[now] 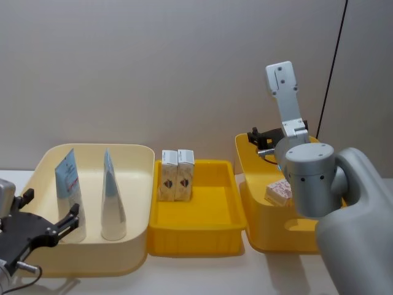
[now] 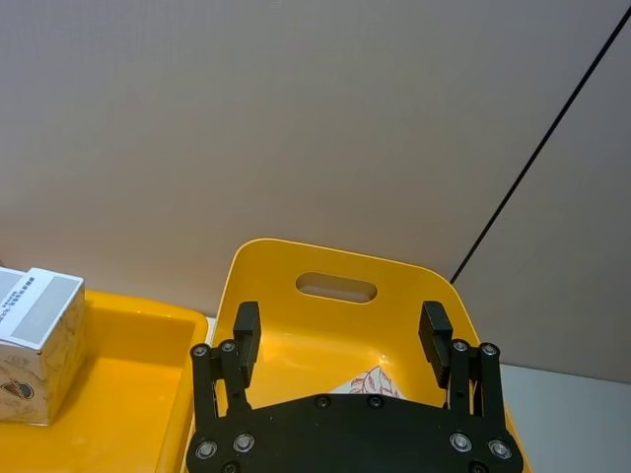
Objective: Bimanual collaborative sorting of washing and personal care products
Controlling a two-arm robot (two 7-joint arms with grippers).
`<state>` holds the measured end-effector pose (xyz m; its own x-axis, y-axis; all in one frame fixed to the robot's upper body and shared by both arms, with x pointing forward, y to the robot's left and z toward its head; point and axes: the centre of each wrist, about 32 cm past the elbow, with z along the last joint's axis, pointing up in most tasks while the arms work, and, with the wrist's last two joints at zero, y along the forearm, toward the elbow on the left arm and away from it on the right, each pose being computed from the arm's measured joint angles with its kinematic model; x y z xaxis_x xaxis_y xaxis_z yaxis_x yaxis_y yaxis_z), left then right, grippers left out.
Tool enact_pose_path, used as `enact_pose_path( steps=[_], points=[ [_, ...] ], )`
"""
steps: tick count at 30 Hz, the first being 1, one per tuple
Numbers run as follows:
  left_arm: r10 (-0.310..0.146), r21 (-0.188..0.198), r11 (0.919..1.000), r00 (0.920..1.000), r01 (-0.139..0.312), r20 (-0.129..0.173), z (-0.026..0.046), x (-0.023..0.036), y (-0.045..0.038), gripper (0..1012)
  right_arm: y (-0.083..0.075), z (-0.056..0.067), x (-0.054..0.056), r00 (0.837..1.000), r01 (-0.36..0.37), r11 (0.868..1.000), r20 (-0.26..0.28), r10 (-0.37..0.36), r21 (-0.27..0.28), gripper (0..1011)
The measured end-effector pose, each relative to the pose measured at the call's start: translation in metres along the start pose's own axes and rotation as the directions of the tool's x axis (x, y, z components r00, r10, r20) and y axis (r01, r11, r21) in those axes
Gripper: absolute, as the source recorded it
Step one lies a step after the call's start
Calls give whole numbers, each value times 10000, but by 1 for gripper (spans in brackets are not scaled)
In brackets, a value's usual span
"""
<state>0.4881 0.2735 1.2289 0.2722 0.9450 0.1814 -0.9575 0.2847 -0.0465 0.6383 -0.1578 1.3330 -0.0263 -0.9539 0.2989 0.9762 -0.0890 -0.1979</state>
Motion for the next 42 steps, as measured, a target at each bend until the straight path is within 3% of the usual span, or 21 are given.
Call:
enact_pose_path(
  steps=[8, 18, 42],
  points=[
    [-179, 317, 9993, 9996, 186, -221, -46, 189, -117, 1000, 0, 0, 0, 10000, 0, 10000, -1, 0, 0, 1001],
    [-418, 469, 9980, 9985, 435, -359, -82, 328, -257, 1000, 0, 0, 0, 10000, -1, 10000, -1, 1, 0, 1001],
    [-999, 640, 9926, 9938, 1029, -480, -174, 454, -649, 1000, 0, 0, -1, 10000, -1, 10000, -2, 1, 1, 1001]
  ],
)
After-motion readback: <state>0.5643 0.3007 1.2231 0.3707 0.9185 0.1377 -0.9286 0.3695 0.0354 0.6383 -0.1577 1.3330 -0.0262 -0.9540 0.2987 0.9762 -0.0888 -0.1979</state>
